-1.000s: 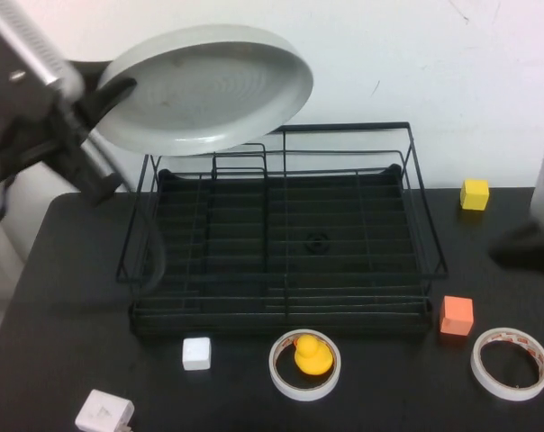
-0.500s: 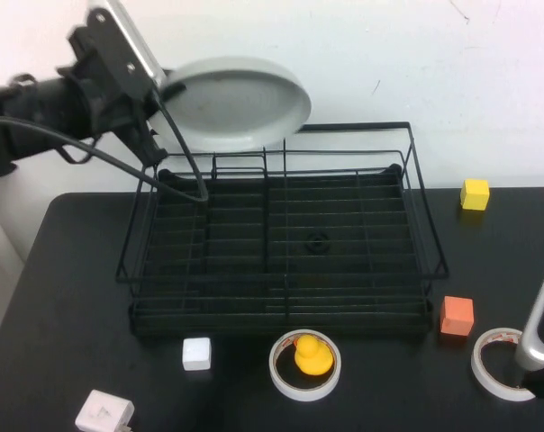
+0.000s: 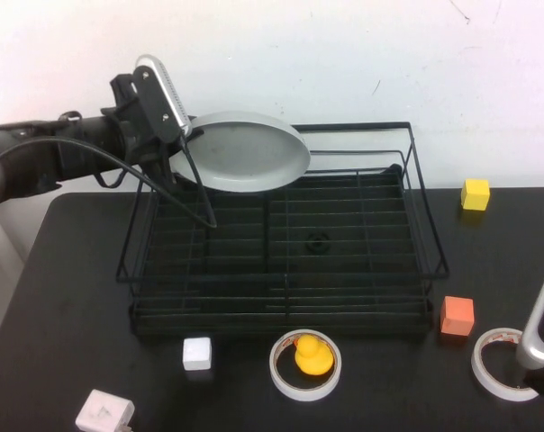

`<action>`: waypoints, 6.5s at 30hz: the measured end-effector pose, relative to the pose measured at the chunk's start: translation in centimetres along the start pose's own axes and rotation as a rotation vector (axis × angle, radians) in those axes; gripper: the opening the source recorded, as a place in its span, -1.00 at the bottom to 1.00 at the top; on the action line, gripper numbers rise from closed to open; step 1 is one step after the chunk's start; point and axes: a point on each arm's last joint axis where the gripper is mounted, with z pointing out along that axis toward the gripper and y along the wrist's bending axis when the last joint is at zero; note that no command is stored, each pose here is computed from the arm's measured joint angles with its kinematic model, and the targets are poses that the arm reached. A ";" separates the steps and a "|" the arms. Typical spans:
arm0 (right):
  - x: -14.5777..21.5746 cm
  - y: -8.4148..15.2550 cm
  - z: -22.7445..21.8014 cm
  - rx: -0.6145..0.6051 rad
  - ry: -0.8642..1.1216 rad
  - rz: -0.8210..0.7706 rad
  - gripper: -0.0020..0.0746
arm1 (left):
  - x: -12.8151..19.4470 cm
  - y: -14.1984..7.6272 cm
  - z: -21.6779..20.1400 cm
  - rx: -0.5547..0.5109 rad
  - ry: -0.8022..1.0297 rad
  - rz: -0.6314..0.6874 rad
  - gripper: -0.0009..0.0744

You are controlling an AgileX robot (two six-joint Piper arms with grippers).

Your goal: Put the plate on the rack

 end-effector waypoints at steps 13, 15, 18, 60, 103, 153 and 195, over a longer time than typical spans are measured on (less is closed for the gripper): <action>0.1 -0.1 0.0 0.008 0.009 -0.015 -0.95 | -0.1 -0.1 0.6 0.020 -0.049 0.039 -0.78; 0.1 -0.1 0.0 0.008 0.009 -0.015 -0.95 | -0.2 -0.1 0.6 0.023 -0.057 0.065 -0.78; 0.1 -0.1 0.0 0.009 0.010 -0.016 -0.95 | -0.2 -0.1 0.6 0.023 -0.058 0.079 -0.78; 0.0 -0.3 0.0 0.028 -0.002 -0.019 -0.95 | 0.7 0.5 1.3 -0.014 0.002 -0.056 -0.61; -0.7 0.1 -4.8 0.122 -0.073 -0.020 -0.95 | -13.2 1.2 -28.7 -0.786 -0.103 -0.803 -0.98; 8.5 10.0 -9.9 0.273 -0.572 0.161 -0.95 | -5.7 -21.6 -35.9 -0.634 -0.437 -0.960 -0.98; 8.5 10.0 -9.9 0.273 -0.572 0.161 -0.95 | -0.2 -25.8 -32.9 -0.521 0.055 -1.075 -0.98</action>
